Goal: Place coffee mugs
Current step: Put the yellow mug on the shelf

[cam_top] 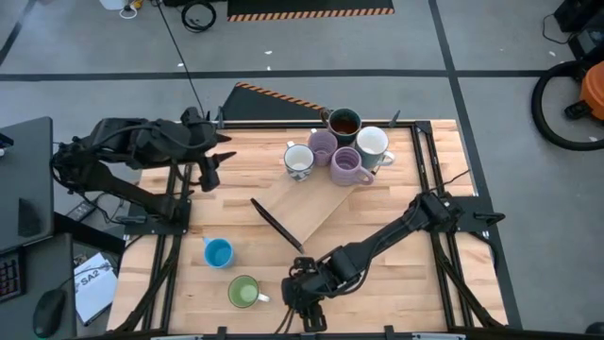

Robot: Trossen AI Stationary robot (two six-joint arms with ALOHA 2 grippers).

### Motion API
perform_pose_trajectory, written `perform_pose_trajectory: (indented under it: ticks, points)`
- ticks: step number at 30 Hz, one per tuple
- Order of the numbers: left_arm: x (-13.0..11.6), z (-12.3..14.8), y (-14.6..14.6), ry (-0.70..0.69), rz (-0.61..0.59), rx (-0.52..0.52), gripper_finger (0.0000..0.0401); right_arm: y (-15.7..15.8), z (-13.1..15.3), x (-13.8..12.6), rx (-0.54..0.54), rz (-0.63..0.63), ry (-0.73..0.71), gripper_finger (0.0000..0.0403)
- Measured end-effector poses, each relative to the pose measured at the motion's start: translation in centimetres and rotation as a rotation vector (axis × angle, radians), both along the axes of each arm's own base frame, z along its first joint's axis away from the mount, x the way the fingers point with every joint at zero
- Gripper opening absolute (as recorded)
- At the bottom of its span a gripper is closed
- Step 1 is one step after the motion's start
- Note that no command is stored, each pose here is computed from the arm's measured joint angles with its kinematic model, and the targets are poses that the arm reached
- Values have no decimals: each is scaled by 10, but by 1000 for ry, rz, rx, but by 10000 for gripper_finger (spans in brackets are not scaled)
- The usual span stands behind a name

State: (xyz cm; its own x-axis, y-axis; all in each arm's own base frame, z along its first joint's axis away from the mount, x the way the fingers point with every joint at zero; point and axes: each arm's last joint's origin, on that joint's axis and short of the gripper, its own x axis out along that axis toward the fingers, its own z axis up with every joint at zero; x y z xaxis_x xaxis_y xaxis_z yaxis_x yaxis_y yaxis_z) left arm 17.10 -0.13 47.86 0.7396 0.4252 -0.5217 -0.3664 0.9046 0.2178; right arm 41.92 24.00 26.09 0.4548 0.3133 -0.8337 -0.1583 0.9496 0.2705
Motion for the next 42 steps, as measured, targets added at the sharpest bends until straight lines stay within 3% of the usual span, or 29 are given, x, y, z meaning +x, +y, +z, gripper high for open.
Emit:
perform_pose_trajectory:
  ticks: [16,35,42]
  points:
    - [1,-1,0,10,-1,1,172,10,-50,7,-76,35,115,189]
    - [1,-1,0,11,-1,2,172,11,-52,-5,-102,71,209,51]
    - [0,-2,0,5,18,-24,172,12,-39,-22,-107,66,294,38]
